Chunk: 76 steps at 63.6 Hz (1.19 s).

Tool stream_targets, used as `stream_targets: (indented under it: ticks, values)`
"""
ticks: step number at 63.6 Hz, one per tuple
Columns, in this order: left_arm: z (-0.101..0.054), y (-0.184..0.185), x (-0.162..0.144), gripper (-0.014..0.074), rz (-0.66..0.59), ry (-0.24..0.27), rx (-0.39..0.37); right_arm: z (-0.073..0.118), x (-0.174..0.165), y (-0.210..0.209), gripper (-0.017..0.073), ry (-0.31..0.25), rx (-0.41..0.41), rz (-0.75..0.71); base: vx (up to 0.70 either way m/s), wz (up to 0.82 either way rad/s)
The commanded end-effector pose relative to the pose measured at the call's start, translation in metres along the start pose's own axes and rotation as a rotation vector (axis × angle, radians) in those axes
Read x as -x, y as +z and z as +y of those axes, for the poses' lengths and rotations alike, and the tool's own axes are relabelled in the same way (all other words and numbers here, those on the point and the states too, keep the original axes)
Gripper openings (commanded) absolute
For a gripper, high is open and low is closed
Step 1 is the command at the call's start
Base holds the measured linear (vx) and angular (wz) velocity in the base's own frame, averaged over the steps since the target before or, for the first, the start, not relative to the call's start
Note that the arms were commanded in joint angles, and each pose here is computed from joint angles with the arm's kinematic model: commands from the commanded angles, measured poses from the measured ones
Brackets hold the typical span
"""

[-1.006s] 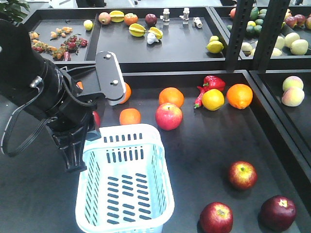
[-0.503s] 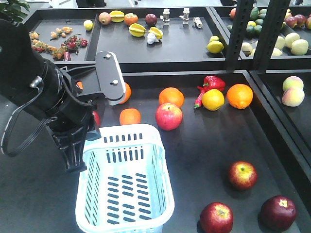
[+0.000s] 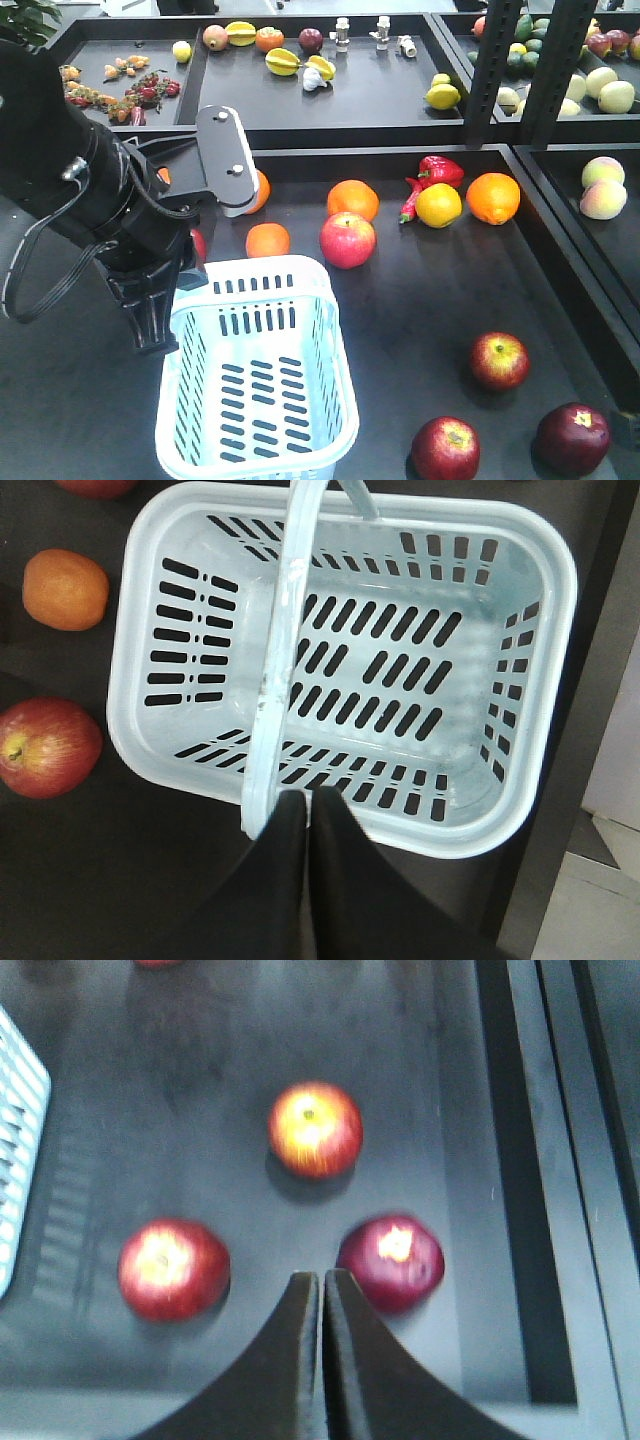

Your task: Pick three apples into basket with both arms

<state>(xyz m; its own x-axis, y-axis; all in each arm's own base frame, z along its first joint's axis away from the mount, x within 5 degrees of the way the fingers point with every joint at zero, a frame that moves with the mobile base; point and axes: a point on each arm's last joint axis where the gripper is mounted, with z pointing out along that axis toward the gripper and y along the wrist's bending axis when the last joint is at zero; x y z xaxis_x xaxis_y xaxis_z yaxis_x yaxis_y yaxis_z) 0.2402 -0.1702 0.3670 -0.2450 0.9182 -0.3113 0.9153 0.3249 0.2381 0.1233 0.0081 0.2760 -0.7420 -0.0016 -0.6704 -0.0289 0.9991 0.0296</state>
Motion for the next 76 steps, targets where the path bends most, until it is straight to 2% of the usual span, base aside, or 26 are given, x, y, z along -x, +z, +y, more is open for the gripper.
stream_targets:
  ticks: [1, 20, 27, 38, 50, 56, 76]
  values:
    - [-0.001, -0.019, 0.000, -0.0008, -0.050, -0.010, 0.037, -0.001, 0.008, -0.006, -0.0009, -0.001, -0.012, -0.023, 0.00, 0.00]
    - [-0.001, -0.019, 0.000, -0.0006, -0.050, -0.010, 0.037, -0.007, -0.001, -0.006, 0.0017, -0.048, -0.079, 0.083, 0.00, 0.00]
    - [-0.001, -0.019, 0.000, -0.0006, -0.050, -0.010, 0.037, -0.009, 0.003, -0.011, 0.0067, -0.029, -0.100, 0.084, 0.00, 0.00]
    - [-0.001, -0.019, 0.000, -0.0006, -0.050, -0.010, 0.037, -0.009, 0.010, -0.012, 0.0223, -0.030, -0.103, 0.107, 0.00, 0.00]
    - [-0.001, -0.019, 0.000, -0.0006, -0.050, -0.010, 0.037, -0.008, 0.015, 0.000, 0.0455, -0.033, -0.105, 0.161, 0.00, 0.00]
    - [-0.001, -0.019, 0.000, -0.0006, -0.050, -0.010, 0.037, -0.008, 0.017, 0.009, 0.0519, -0.036, -0.105, 0.188, 0.00, 0.00]
    - [-0.001, -0.019, 0.000, -0.0006, -0.050, -0.010, 0.037, -0.007, 0.028, 0.059, 0.0534, -0.048, -0.109, 0.371, 0.00, 0.00]
